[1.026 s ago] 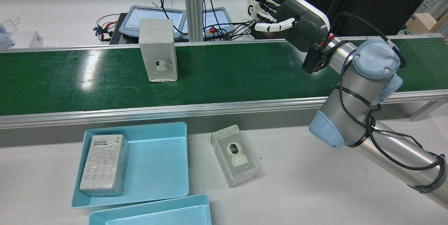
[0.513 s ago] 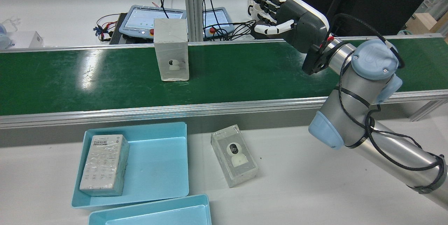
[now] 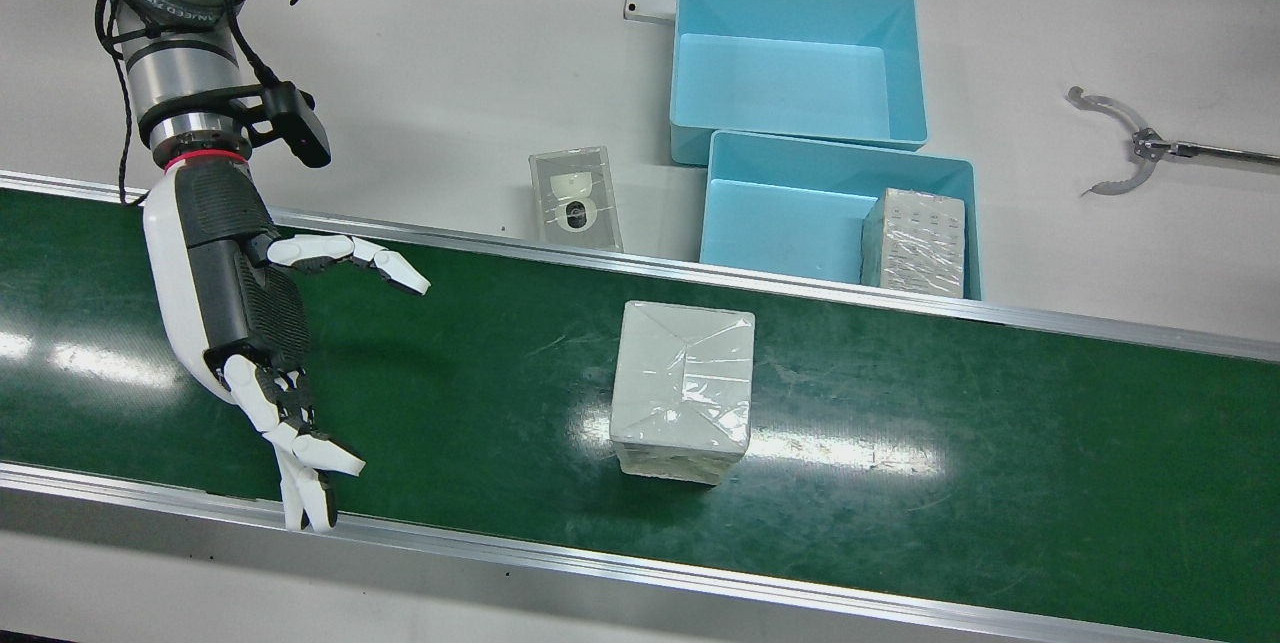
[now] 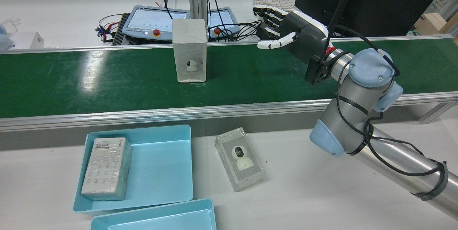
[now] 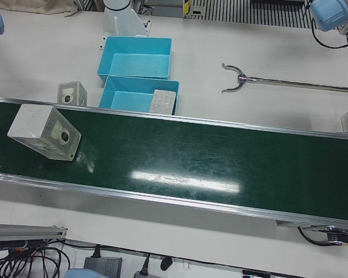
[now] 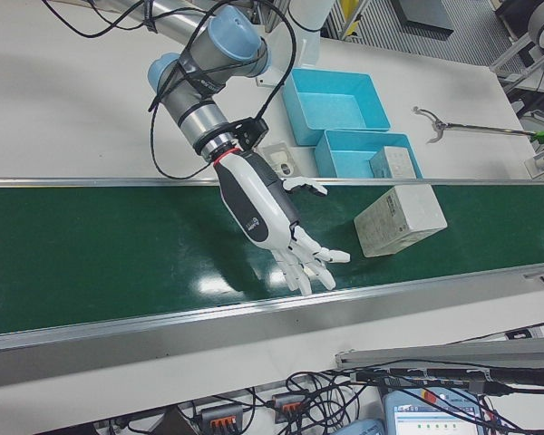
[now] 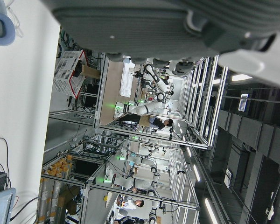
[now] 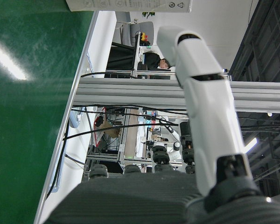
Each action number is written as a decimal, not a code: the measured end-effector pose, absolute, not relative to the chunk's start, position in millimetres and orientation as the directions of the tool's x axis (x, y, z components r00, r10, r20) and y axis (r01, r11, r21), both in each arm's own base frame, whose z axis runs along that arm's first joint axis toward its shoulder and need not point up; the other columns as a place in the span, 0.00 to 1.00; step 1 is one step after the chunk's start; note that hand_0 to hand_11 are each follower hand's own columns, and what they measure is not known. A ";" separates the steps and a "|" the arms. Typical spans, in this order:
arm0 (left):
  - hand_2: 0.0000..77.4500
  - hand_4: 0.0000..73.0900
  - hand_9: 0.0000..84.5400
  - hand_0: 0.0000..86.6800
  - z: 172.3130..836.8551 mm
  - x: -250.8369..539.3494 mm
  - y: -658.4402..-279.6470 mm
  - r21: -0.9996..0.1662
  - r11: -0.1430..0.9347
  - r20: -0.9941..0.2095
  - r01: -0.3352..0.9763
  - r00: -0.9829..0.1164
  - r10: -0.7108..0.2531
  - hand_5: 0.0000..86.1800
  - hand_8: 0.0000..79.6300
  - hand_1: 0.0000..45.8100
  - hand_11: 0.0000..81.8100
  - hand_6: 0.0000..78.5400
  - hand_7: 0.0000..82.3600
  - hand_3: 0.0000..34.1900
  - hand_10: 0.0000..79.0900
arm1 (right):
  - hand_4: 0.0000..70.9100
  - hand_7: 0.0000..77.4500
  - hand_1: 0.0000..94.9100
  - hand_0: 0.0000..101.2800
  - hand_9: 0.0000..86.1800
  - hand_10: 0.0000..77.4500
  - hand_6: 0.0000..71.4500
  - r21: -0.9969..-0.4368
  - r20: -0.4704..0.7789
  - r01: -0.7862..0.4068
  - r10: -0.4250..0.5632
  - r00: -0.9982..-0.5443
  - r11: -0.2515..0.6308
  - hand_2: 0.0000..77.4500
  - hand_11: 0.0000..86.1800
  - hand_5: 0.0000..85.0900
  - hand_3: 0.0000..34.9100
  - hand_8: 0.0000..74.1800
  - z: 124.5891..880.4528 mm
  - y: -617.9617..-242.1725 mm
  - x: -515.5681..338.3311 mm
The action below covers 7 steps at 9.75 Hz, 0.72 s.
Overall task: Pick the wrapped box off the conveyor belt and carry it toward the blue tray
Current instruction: 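Move the right hand against the white box and close fingers around it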
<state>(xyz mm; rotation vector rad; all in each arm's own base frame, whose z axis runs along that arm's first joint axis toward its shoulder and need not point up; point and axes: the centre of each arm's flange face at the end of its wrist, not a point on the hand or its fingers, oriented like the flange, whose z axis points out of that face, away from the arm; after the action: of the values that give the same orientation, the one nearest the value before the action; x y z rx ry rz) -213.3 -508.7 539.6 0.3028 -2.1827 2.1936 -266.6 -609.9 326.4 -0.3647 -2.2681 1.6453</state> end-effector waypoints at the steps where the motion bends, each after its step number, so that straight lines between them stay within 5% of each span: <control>1: 0.01 0.01 0.01 0.00 539.6 -213.3 -508.7 -0.987 -0.014 0.160 -0.159 -0.981 -0.114 0.01 0.00 0.00 0.00 0.01 0.01 0.00 0.01 | 0.14 0.01 0.26 0.54 0.01 0.00 0.00 -0.954 0.104 0.019 0.390 -0.915 0.300 0.33 0.03 0.24 0.36 0.00 328.9 -610.7 -272.9; 7: 0.01 0.01 0.01 0.00 539.6 -213.3 -508.7 -0.987 -0.014 0.160 -0.159 -0.981 -0.114 0.01 0.01 0.00 0.00 0.01 0.01 0.00 0.01 | 0.12 0.01 0.19 0.48 0.01 0.00 0.00 -0.956 0.090 0.034 0.399 -0.913 0.293 0.28 0.02 0.23 0.42 0.00 321.5 -607.0 -308.2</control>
<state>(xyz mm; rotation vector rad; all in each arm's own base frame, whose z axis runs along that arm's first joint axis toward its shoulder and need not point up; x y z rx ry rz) -213.3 -508.7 539.6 0.3028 -2.1827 2.1936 -308.2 -607.0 321.5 -0.3928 -2.2553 1.6555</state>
